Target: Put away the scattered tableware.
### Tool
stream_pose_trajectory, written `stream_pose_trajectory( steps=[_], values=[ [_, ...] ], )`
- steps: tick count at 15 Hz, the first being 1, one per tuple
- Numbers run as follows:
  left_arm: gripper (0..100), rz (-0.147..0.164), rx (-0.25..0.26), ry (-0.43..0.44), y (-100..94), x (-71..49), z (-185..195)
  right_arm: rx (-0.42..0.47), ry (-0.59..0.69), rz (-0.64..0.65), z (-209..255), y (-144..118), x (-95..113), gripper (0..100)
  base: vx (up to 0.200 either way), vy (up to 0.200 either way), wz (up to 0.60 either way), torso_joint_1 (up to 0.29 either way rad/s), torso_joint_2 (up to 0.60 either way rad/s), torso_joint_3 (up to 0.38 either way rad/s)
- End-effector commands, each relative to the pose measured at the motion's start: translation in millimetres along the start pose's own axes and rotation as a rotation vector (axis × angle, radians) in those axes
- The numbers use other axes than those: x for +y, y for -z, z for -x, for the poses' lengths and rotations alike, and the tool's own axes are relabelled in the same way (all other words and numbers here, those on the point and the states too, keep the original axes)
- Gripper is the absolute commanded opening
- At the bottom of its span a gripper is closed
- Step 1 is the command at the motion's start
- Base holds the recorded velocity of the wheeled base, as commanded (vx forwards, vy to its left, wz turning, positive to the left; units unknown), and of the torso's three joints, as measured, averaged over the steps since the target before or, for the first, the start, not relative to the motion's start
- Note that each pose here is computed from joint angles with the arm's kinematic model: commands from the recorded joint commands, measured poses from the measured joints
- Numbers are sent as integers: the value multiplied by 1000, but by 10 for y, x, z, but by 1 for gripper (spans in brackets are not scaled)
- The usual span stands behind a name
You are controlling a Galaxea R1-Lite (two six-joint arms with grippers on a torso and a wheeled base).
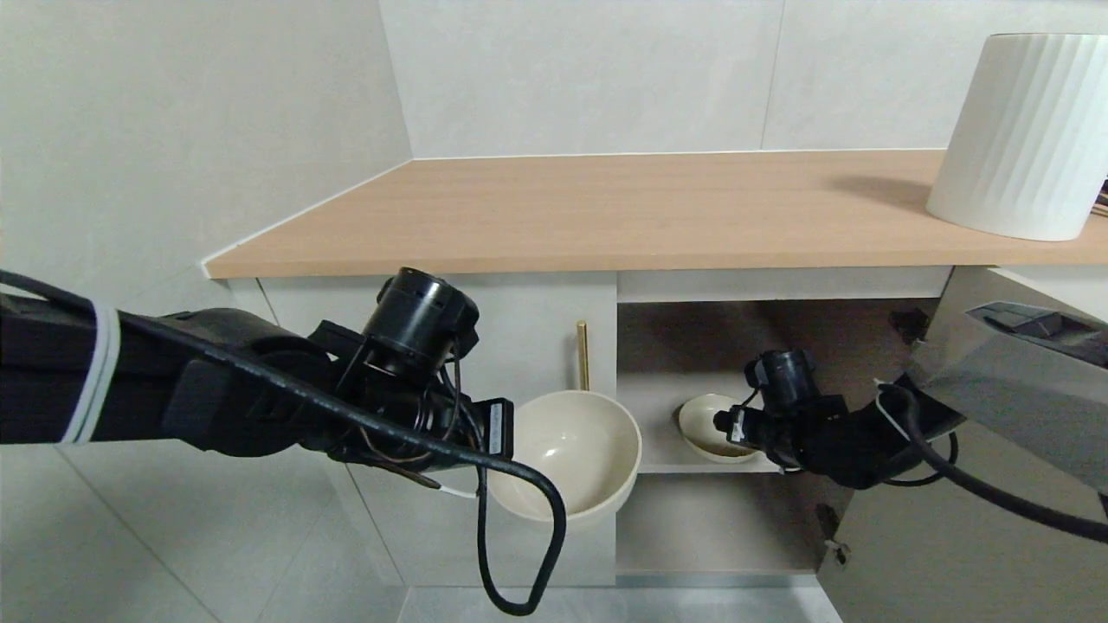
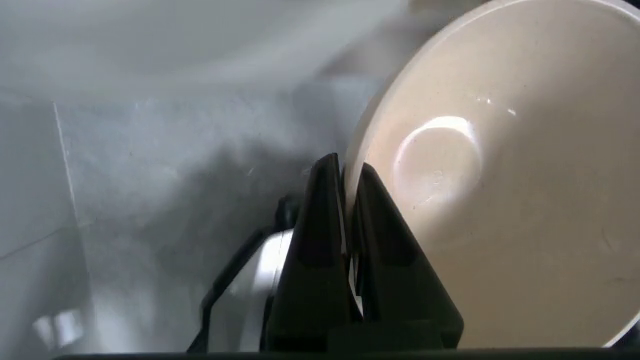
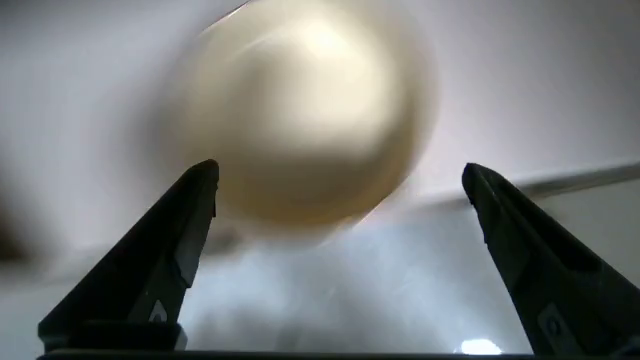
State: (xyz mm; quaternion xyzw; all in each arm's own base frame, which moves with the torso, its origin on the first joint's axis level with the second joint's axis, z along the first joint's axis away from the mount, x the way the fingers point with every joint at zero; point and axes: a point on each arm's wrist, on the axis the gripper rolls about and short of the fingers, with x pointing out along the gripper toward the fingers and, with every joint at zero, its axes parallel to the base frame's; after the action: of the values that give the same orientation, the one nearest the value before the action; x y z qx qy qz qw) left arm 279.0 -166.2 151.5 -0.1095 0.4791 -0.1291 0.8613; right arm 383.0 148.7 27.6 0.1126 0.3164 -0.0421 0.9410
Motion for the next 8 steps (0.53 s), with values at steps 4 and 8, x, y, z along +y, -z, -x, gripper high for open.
stream_pose_trajectory(
  steps=[4, 8],
  values=[
    [0, -73, 162, -57, 253, -86, -394, 111, -254, 96, 978, -23, 342, 100, 0, 0, 0, 0, 0, 0],
    [0, -108, 219, -112, 396, -132, -620, 291, -453, 175, 1494, 10, 353, 100, 0, 0, 0, 0, 0, 0]
  ],
)
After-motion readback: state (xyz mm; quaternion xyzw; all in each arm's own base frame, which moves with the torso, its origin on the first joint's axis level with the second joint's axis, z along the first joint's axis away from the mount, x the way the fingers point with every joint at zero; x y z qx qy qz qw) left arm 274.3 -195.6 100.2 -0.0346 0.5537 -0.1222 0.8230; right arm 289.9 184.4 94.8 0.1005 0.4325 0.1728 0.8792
